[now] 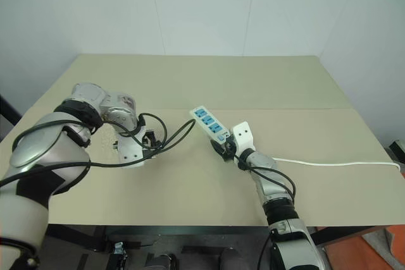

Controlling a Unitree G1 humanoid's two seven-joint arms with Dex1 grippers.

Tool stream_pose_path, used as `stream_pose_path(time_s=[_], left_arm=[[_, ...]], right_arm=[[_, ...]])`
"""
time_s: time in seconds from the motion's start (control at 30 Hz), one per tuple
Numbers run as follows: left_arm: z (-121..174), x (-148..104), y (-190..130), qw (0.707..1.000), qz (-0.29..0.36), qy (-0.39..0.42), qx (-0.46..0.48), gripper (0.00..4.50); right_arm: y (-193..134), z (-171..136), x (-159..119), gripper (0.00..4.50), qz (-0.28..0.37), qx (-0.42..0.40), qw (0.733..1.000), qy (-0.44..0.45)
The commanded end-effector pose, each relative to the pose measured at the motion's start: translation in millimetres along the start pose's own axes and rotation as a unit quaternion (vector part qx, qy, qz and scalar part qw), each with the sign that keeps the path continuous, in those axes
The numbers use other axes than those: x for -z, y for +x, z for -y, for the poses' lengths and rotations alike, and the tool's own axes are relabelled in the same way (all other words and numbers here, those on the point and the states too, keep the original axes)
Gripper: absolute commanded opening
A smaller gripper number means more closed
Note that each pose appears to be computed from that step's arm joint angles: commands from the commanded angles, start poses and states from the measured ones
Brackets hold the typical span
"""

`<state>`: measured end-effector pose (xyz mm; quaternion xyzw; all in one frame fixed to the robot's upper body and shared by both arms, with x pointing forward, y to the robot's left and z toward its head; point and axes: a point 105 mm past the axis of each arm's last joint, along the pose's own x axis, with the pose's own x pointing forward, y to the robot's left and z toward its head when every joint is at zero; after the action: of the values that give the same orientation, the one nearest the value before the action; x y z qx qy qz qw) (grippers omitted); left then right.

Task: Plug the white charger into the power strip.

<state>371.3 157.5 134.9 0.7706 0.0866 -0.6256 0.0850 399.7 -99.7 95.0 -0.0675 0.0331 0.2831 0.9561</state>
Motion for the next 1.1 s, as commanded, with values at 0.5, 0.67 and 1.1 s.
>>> stream_pose_path(time_s=[0.5, 0.67, 1.1], left_arm=[[-24, 14, -23, 0.989, -0.006, -0.094, -0.110, 1.01], [-63, 19, -80, 0.912, 0.108, -0.219, -0.331, 1.01], [-28, 19, -108, 0.524, 0.462, -0.459, -0.550, 1.01]], right_arm=[[-5, 0, 13, 3.44, -0.025, -0.011, 1.000, -0.009], [-3, -2, 3, 3.44, -0.011, -0.053, 0.998, -0.015], [-32, -42, -17, 3.44, -0.012, -0.336, 0.939, -0.079]])
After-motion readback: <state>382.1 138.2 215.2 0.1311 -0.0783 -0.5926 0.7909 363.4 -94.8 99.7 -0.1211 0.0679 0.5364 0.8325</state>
